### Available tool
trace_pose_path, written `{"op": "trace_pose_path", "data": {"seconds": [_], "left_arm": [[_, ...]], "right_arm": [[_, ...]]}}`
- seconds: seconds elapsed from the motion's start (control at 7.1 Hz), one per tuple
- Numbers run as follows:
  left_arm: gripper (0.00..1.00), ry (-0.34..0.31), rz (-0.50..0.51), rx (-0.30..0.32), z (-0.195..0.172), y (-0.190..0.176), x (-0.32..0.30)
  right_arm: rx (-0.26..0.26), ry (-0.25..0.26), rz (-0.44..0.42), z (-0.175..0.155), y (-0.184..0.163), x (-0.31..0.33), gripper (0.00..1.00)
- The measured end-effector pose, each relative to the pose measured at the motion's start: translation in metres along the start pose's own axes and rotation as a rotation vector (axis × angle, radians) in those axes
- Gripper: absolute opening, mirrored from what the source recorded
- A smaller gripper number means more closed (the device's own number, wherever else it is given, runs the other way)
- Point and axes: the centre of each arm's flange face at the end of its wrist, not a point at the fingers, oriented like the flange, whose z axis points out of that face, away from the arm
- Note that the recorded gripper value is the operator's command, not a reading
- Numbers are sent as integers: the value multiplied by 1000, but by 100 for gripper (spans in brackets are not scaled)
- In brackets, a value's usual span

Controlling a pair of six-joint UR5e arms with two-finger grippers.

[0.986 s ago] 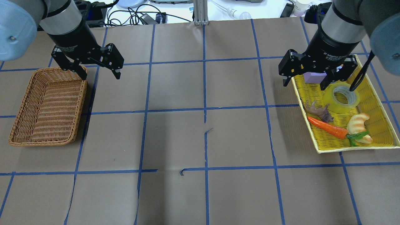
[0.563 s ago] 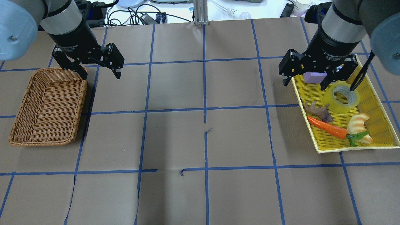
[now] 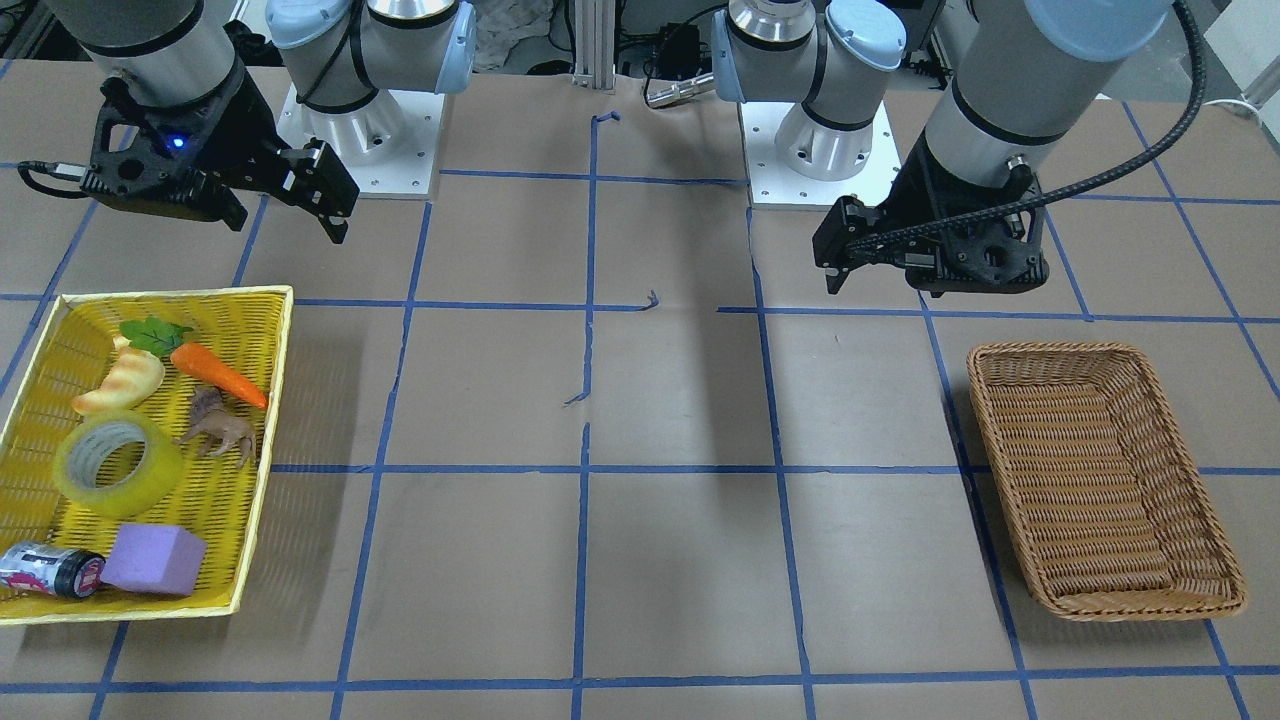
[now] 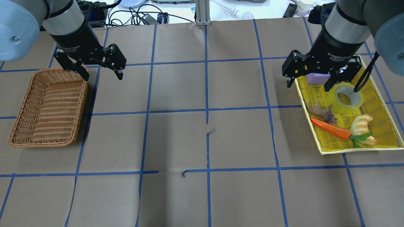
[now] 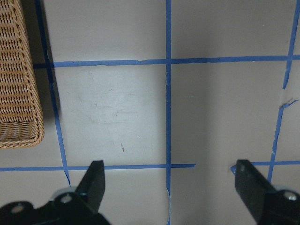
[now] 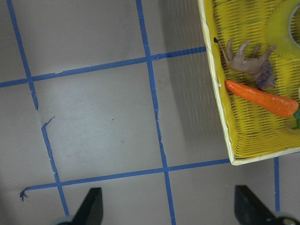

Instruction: Transfer tape with both arms

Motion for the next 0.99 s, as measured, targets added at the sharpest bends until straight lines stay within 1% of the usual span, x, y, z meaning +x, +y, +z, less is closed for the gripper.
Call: {"op": "trace_pose_path", "data": {"seconds": [0.99], "left_arm": [[100, 4, -2, -12, 6, -4, -1]], "right_arm": [[-5, 3, 1, 2, 0, 1, 100]]}}
